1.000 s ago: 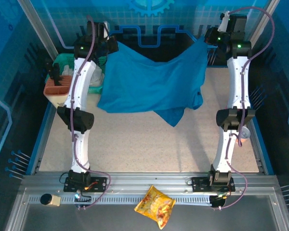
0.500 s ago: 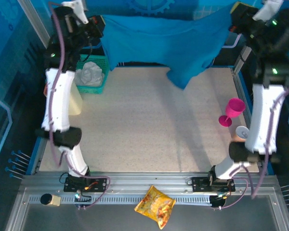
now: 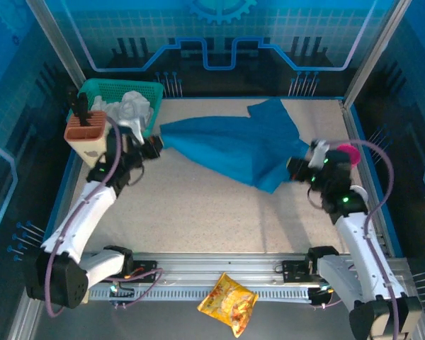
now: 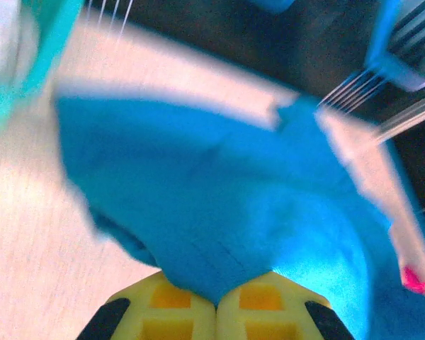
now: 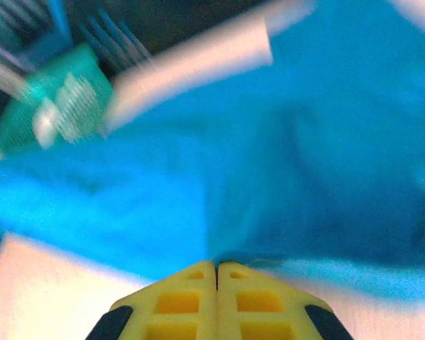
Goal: Fold and stack the t-shirts
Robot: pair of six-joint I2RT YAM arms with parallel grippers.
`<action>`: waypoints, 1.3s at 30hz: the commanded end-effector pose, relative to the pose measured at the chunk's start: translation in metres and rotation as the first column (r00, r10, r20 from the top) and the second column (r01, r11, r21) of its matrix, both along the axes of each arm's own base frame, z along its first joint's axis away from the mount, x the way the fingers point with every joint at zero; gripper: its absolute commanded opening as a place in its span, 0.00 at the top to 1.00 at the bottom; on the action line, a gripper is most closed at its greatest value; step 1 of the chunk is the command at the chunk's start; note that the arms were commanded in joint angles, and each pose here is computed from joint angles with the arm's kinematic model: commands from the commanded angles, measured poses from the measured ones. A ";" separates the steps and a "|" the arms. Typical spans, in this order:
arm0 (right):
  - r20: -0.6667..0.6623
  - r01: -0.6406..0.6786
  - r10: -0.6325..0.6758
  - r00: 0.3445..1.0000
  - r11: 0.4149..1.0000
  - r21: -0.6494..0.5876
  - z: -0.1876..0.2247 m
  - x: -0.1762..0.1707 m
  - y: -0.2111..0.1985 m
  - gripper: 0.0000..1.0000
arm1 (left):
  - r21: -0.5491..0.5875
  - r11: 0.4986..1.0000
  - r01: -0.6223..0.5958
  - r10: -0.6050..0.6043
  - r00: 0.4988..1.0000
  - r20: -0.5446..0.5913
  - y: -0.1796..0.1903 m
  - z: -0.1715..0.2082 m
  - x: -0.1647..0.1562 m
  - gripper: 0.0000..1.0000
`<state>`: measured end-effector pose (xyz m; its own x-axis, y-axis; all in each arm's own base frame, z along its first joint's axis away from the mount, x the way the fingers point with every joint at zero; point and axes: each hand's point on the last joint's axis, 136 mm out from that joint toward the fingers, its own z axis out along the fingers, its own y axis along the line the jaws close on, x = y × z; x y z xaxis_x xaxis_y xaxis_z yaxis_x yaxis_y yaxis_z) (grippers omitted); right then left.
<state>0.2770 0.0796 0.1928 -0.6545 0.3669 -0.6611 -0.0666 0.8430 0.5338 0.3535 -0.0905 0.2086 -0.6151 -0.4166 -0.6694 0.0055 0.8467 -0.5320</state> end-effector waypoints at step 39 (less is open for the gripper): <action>-0.602 0.252 -0.284 0.746 0.958 -0.140 -0.112 -0.121 -0.029 1.00 | 0.248 0.952 -0.179 0.295 0.746 -0.597 0.054 -0.160 -0.113 1.00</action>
